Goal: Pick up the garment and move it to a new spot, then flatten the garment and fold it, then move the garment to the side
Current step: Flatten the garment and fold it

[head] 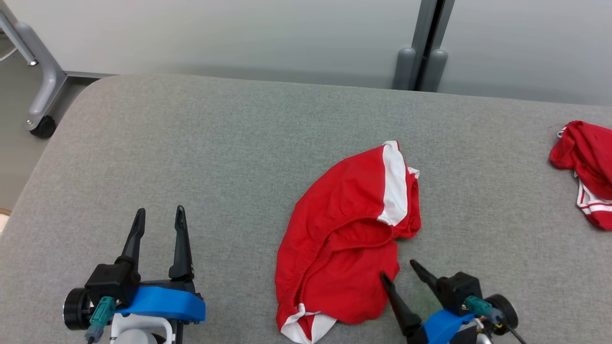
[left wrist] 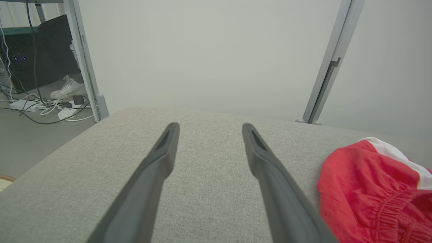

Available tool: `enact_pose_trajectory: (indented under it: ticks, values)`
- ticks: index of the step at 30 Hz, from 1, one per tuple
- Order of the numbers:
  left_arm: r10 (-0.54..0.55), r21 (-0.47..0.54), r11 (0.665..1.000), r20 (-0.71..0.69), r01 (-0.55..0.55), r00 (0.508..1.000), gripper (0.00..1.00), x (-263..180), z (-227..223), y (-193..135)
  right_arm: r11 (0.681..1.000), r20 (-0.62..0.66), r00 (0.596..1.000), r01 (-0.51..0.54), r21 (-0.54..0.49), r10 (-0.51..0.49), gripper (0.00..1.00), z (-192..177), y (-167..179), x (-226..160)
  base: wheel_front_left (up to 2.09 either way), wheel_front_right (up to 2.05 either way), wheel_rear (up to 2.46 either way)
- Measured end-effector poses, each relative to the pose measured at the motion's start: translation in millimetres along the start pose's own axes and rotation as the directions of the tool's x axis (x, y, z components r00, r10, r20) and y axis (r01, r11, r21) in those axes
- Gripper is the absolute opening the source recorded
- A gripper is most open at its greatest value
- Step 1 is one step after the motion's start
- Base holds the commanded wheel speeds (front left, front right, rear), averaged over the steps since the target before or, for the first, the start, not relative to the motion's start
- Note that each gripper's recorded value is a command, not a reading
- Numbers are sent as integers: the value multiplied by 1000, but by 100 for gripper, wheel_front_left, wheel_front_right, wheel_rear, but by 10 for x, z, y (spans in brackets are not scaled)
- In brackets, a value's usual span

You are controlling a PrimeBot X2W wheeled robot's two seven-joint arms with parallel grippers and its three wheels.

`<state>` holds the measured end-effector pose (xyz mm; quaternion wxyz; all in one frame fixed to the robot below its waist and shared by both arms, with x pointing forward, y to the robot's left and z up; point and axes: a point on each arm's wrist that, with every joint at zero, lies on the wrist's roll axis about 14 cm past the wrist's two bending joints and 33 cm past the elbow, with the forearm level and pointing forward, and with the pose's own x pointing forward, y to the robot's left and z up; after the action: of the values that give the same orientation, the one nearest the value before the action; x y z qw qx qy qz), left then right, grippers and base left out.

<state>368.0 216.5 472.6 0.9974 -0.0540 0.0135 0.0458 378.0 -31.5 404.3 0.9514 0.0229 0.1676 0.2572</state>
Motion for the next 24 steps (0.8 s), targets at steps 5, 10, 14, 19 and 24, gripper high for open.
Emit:
enact_pose_trajectory:
  ticks: [5,10,14,19,24]
  values:
    - [9,2,1000,-2,-9,1000,100,-13,-3,33,999,-52,998,-35,23,36,100,-184,122,51,0,0,0]
    - [11,1,1000,-6,-11,1000,100,-13,-15,36,995,-70,997,-32,92,39,0,-269,139,75,0,0,0]
    - [2,-1,1000,-5,-2,1000,100,-1,-14,3,995,-58,998,-1,103,7,0,-254,32,96,0,0,0]
    - [-15,-4,1000,1,15,1000,100,20,1,-54,993,0,997,79,92,-79,0,-99,-265,75,0,0,0]
    - [-38,-9,999,1,38,999,100,25,-2,-132,984,71,982,170,61,-174,0,116,-658,-71,0,0,0]
